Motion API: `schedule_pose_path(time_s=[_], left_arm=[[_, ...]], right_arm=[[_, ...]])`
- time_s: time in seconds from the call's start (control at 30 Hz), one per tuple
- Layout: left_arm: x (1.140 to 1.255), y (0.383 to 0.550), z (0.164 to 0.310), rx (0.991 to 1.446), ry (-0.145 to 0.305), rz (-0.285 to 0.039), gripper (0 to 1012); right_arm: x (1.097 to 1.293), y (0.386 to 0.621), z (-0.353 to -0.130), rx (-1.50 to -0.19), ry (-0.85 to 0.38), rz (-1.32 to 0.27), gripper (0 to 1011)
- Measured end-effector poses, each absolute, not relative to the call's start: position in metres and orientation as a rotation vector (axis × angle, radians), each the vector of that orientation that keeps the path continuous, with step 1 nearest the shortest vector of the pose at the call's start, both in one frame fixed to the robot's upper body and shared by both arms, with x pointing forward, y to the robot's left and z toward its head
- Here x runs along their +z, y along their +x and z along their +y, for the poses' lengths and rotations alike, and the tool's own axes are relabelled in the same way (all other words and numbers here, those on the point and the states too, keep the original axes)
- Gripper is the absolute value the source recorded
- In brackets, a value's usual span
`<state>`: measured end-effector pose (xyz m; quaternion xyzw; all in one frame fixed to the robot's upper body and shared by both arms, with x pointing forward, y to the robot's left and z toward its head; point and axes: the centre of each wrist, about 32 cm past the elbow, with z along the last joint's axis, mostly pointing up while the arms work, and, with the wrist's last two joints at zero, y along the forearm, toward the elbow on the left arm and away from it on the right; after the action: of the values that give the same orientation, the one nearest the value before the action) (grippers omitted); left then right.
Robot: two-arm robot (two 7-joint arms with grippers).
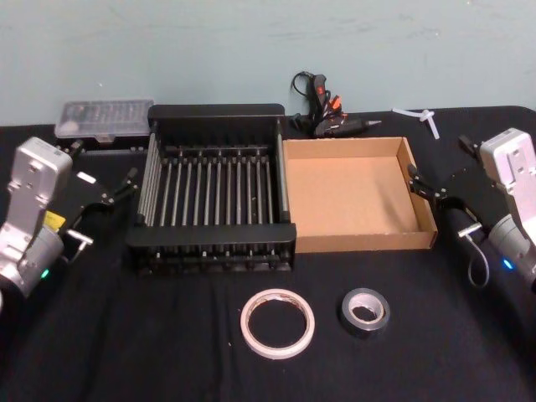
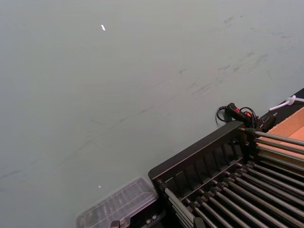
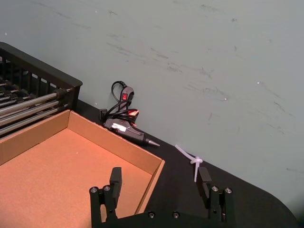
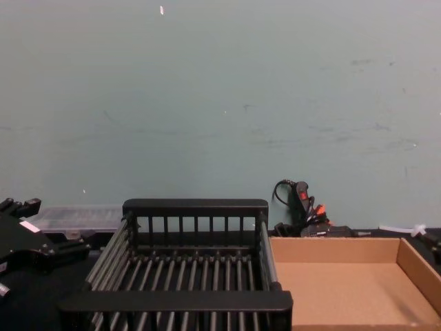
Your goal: Pick up the white tape and place it into the black box , Pick up the silver tape and place it into the brown box.
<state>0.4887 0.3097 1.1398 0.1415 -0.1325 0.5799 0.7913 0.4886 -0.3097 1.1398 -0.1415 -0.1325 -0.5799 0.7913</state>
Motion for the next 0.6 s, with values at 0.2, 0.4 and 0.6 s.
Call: schedule_pose_path(time_s=[0.2, 0.4, 0.6], left_arm=[[1.1398, 0.4886, 0.3097, 1.248, 0.304, -0.285, 1002], [1.1398, 0.4886, 0.3097, 1.248, 0.304, -0.285, 1002], [1.1398, 0.4886, 0.3097, 1.248, 0.304, -0.285, 1001]], right_arm=[[1.1398, 0.4886, -0.3097, -1.248, -0.304, -0.285, 1000], [1.1398, 0.4886, -0.3097, -1.248, -0.304, -0.285, 1000], [1.1398, 0.4886, -0.3097, -1.248, -0.304, -0.285, 1002]])
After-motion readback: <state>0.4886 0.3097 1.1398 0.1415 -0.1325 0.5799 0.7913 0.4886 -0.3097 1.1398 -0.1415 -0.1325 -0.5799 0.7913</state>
